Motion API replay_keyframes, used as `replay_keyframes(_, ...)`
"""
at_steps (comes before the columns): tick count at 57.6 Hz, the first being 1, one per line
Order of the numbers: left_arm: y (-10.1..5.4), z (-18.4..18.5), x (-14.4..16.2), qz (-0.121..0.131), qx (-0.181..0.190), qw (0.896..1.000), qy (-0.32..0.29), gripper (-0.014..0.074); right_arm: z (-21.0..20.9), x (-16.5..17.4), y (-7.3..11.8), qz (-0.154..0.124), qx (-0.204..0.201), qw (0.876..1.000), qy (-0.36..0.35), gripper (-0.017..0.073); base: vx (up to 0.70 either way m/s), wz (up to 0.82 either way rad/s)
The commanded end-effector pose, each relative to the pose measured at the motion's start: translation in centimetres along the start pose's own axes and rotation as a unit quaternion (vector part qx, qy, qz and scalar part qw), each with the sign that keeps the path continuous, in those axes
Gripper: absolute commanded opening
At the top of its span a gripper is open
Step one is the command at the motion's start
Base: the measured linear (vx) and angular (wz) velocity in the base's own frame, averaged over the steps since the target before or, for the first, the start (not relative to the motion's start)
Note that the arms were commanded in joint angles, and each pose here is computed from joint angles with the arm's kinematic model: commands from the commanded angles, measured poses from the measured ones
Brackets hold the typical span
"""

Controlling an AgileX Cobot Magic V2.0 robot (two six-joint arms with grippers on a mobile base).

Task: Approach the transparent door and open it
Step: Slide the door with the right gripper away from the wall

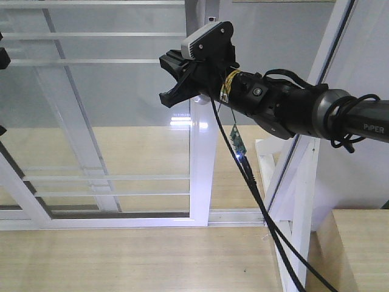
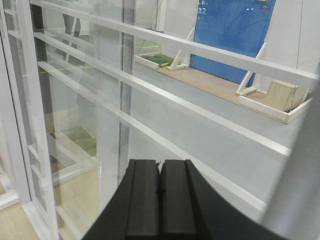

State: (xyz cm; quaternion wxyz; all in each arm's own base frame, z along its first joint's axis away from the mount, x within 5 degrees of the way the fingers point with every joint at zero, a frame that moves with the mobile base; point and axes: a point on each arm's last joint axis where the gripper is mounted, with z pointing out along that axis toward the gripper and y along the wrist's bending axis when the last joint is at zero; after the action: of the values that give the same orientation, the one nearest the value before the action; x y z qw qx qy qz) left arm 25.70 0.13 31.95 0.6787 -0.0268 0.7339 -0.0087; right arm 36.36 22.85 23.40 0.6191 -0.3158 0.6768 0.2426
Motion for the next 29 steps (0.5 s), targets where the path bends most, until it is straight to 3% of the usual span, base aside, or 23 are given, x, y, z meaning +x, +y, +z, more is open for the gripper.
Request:
replay_keyframes(1, -0.2, -0.3, -2.2, -0.006, 0.002, 0.998, -0.064, 0.0575, -1.2, -4.2, -0.6, -0.013, 0.011, 0.998, -0.069, -0.0007, 0.00, 0.00)
replay_keyframes(18, -0.5, 0.9, -0.8, -0.004, 0.008, 1.000, -0.025, 0.0575, -5.8, -7.3, -5.1, -0.040, 0.127, 0.991, 0.007, -0.0006, 0.00, 0.00)
replay_keyframes(29, -2.9, 2.2, 0.9, 0.024, 0.055, 0.998, -0.004, 0.0575, -8.4, -9.6, -4.8, -0.066, 0.141, 0.988, 0.001, -0.0006, 0.00, 0.00)
